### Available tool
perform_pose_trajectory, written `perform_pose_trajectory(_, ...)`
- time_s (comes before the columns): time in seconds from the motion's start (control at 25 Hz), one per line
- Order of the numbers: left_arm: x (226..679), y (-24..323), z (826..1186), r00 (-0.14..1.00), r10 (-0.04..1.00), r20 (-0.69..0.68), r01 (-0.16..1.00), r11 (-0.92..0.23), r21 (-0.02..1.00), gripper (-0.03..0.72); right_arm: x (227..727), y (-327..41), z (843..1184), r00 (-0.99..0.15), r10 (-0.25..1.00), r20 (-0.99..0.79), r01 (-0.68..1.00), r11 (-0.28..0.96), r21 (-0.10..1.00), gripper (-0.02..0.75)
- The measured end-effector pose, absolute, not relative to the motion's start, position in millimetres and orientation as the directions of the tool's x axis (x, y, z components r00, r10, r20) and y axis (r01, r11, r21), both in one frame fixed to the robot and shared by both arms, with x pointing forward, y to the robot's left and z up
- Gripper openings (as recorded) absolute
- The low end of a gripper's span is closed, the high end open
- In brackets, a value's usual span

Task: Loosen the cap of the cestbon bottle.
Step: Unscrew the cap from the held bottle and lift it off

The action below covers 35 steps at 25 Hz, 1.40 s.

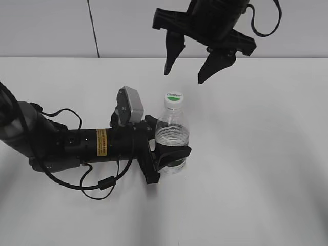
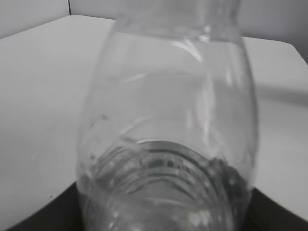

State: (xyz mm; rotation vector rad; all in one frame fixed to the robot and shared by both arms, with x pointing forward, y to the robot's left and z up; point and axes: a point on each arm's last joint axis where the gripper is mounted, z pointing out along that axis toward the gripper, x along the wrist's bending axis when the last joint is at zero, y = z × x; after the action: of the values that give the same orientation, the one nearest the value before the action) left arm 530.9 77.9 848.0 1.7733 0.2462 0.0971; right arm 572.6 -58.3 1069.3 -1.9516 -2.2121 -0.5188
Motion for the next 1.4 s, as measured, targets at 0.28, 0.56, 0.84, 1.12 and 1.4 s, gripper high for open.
perform_pose_trajectory(0.28,531.0,78.0,847.8,0.973,0.220,-0.069,0.114,-0.199,0.973,0.391,562.8,-43.3,1067.0,-0.182,0.927,0.328,0.978,0.137,0.154,0.510)
perform_pose_trajectory(0.56,531.2,78.0,847.8,0.973,0.222,-0.069,0.114,-0.199,0.973,0.391,555.3,-41.7,1051.6,-0.174,0.938,0.298,0.983,0.149,0.104,0.510)
perform_pose_trajectory(0.84,531.2,78.0,847.8,0.973,0.222,-0.069,0.114,-0.199,0.973,0.391,553.3,-39.9,1050.6,-0.178,0.939,0.294,0.983,0.155,0.102,0.510)
perform_pose_trajectory(1.12,531.2,78.0,847.8,0.973,0.222,-0.069,0.114,-0.199,0.973,0.391,546.6,-31.1,1047.9,-0.213,0.940,0.267,0.976,0.190,0.110,0.510)
perform_pose_trajectory(1.4,531.2,78.0,847.8,0.973,0.222,-0.069,0.114,-0.199,0.973,0.390,548.6,-30.8,1043.0,-0.211,0.944,0.252,0.976,0.190,0.104,0.510)
